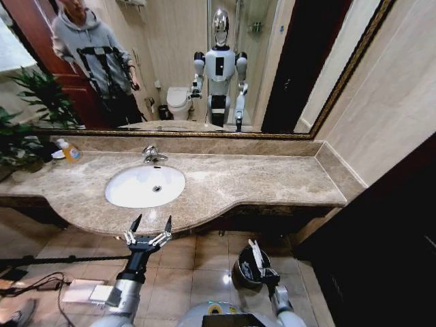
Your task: Pick up the trash from the sink and place it in the trash bin.
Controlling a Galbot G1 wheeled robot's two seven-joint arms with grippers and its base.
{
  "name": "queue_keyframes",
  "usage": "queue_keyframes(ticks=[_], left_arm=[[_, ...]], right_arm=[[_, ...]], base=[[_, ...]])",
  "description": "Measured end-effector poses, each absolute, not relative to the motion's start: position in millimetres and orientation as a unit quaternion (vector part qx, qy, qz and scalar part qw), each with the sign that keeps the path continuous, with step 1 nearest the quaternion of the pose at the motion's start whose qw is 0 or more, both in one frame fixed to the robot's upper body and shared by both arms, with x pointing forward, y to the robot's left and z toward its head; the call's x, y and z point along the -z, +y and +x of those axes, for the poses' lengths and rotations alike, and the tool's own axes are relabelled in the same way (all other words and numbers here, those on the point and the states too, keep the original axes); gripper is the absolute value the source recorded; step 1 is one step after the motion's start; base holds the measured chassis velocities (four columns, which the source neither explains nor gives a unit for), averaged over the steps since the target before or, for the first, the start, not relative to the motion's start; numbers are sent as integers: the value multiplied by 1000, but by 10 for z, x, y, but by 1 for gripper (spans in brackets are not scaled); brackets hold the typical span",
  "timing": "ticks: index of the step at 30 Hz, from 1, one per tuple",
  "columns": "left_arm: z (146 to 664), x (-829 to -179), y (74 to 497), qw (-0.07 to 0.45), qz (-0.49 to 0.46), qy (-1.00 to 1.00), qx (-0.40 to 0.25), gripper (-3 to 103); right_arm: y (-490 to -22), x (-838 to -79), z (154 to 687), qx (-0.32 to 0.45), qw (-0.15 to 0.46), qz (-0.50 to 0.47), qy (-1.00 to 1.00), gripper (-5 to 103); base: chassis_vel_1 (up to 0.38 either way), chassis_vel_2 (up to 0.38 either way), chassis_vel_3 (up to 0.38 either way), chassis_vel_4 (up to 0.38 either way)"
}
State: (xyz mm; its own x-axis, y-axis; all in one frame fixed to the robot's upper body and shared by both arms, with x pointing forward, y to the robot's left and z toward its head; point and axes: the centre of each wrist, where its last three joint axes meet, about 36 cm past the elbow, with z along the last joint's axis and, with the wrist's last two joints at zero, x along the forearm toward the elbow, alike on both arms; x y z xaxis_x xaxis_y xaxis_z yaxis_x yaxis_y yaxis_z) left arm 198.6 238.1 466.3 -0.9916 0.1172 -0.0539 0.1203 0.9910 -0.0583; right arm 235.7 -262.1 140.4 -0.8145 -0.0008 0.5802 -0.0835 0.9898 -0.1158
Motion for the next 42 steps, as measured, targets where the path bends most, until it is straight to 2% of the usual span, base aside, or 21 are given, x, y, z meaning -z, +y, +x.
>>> queue_keyframes(ticks=[10,16,33,34,35,37,38,41,42], left_arm=[[1986,-4663,2381,25,59,997,31,100],[1986,-4663,2381,25,59,997,31,100],[1986,-4663,2381,25,59,997,31,100],[1986,-4663,2381,25,60,997,31,100],[1986,-4663,2381,25,60,997,31,100],[1986,-4663,2381,25,60,997,31,100],[1986,-4663,2381,25,60,997,31,100],[1986,-4663,2381,25,60,997,31,100],[1986,-4663,2381,25,59,997,31,100]], right_arm=[[-2795,-735,2719,-70,382,18,-921,0],[-2814,-602,3010,-77,398,18,-914,0],[-2811,-398,3189,-70,452,30,-889,0],[-2795,-395,3189,-73,453,34,-888,5],[-2795,-395,3189,-73,453,34,-888,5],[-2771,-394,3186,-75,454,38,-887,16],[-2771,-394,3186,-75,454,38,-887,16],[-2772,-397,3172,-77,454,40,-887,33],[-2773,-402,3169,-77,453,40,-887,33]], base=[[0,0,0,0],[0,0,0,0],[0,0,0,0],[0,0,0,0],[0,0,0,0],[0,0,0,0],[0,0,0,0],[0,0,0,0],[0,0,0,0]])
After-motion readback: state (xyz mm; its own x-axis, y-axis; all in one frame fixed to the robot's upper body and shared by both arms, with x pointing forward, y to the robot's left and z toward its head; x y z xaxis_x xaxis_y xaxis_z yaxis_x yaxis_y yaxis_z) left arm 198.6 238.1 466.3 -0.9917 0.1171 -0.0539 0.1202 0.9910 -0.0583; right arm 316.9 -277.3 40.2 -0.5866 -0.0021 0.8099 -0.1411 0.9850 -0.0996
